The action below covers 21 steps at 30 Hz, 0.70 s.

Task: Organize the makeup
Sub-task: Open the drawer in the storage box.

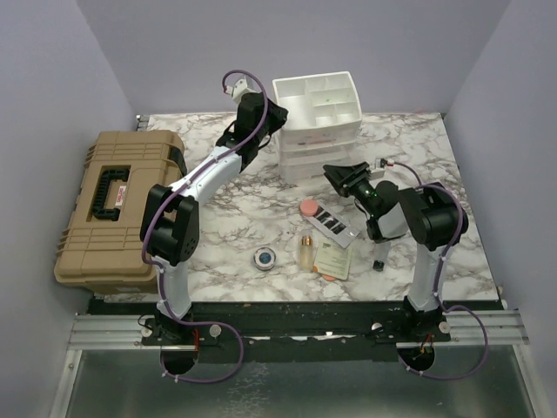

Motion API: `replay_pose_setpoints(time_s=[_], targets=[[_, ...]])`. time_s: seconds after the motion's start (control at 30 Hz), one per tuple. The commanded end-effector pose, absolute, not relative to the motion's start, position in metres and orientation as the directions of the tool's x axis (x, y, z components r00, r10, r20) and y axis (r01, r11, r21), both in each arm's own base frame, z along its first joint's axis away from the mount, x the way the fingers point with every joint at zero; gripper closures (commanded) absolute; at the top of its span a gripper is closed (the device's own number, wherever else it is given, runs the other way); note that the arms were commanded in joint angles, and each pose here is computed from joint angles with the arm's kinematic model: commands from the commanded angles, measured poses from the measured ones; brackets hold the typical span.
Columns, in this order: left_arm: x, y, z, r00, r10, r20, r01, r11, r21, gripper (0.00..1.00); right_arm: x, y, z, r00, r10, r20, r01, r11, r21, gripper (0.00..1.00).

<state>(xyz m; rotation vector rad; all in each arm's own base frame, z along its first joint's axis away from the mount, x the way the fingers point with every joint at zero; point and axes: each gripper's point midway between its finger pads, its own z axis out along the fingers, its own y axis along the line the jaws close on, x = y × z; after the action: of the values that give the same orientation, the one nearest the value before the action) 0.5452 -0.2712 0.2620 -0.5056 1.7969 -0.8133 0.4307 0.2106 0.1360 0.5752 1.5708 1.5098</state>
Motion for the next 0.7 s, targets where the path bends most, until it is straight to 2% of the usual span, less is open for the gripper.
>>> replay_pose_setpoints(time_s=[0.0, 0.43, 0.53, 0.67], targets=[[0.549, -0.267, 0.241, -0.374, -0.688, -0.622, -0.022, 0.677, -0.736, 0.99, 0.406, 0.21, 0.205, -0.455, 0.821, -0.346, -0.484, 0.099, 0.87, 0.47], [0.545, -0.263, 0.242, -0.368, -0.681, -0.633, -0.022, 0.687, -0.727, 0.99, 0.388, 0.199, 0.203, -0.448, 0.843, -0.299, -0.434, 0.087, 0.897, 0.46], [0.543, -0.263, 0.243, -0.372, -0.675, -0.637, -0.015, 0.691, -0.723, 0.98, 0.376, 0.195, 0.204, -0.433, 0.842, -0.323, -0.441, 0.115, 0.89, 0.4], [0.539, -0.264, 0.243, -0.385, -0.657, -0.648, 0.003, 0.701, -0.713, 0.96, 0.36, 0.182, 0.201, -0.397, 0.842, -0.365, -0.413, 0.192, 0.89, 0.38]])
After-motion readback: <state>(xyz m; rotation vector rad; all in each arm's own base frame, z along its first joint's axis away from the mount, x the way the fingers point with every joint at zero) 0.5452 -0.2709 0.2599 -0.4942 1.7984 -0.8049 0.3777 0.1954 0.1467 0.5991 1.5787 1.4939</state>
